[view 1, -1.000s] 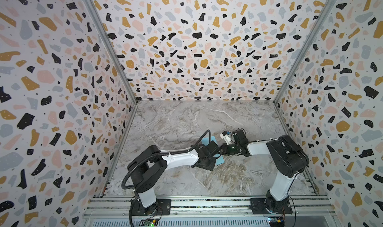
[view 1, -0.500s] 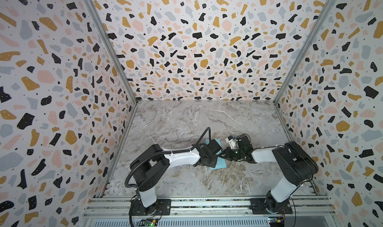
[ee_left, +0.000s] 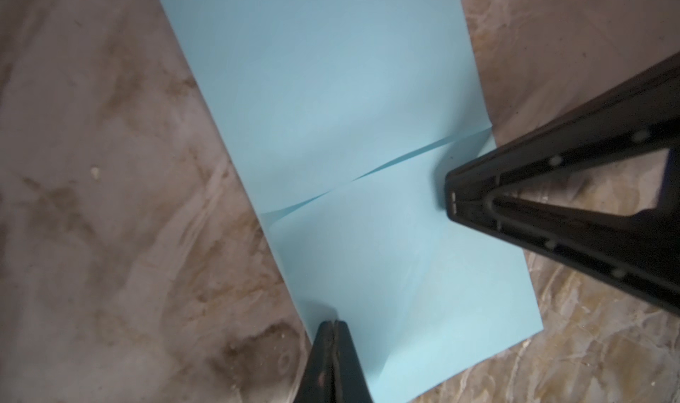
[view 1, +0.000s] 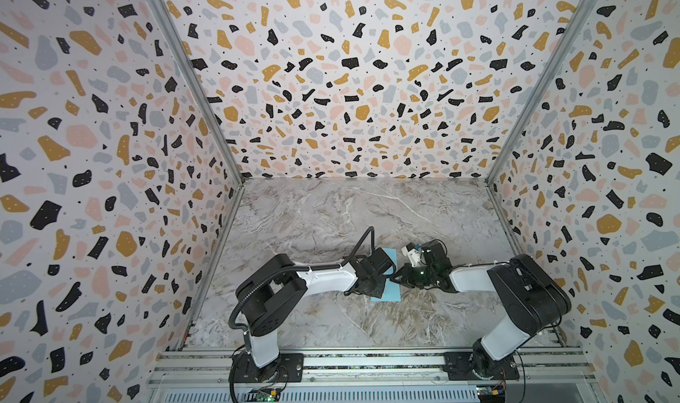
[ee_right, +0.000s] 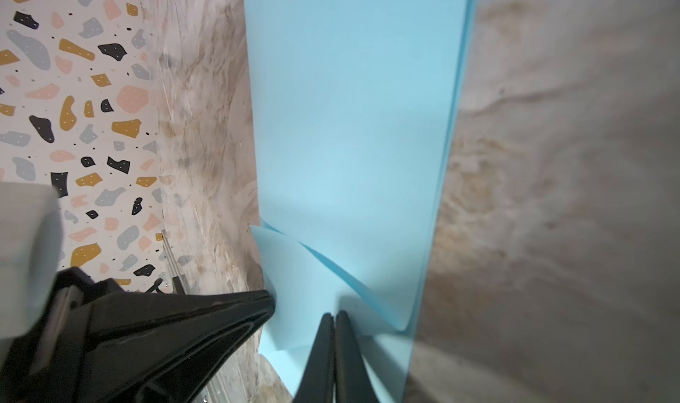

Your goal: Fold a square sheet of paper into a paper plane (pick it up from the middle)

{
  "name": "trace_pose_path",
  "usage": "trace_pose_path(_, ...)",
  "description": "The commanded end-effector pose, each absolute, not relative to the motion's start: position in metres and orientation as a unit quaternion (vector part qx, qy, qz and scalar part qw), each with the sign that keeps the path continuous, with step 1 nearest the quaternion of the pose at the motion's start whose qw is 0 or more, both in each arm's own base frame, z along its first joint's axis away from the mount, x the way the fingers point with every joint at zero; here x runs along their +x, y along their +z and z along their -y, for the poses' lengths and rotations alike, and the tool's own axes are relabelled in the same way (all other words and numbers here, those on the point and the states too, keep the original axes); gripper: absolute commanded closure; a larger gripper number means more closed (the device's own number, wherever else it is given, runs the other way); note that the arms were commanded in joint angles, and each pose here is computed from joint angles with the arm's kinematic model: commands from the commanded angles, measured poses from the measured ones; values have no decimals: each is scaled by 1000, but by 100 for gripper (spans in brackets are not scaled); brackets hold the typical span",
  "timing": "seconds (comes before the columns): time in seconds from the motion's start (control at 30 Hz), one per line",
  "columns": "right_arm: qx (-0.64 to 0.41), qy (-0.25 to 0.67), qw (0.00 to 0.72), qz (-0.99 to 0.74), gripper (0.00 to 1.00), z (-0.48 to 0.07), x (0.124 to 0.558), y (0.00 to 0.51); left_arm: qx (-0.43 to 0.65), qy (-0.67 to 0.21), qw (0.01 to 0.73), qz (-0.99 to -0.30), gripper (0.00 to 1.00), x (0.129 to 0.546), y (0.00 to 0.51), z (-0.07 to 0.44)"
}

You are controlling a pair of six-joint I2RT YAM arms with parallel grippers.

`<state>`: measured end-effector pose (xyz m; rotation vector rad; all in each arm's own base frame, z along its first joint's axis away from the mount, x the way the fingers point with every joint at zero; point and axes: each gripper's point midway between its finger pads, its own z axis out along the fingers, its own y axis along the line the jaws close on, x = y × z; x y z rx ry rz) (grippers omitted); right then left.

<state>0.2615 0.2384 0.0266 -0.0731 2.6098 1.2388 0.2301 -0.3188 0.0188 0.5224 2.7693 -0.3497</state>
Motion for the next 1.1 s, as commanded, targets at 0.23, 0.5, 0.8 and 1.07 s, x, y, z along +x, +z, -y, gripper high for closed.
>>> trace_pose_path(0.23, -111, 442, 131, -880, 93, -260, 253, 40, 192, -111, 139, -965, 100, 228, 9, 314)
trace_pose_path(0.5, -73, 395, 126, -907, 94, -232, 266, 10, 193, -107, 136, -966, 100, 227, 8, 311)
trace_pose_path(0.8, -4, 335, 136, -932, 96, -179, 284, -4, 195, -110, 135, -965, 100, 226, 9, 312)
trace_pose_path(1.07, -14, 416, 171, -893, 88, -198, 286, 52, 199, -153, 156, -955, 100, 236, 41, 337)
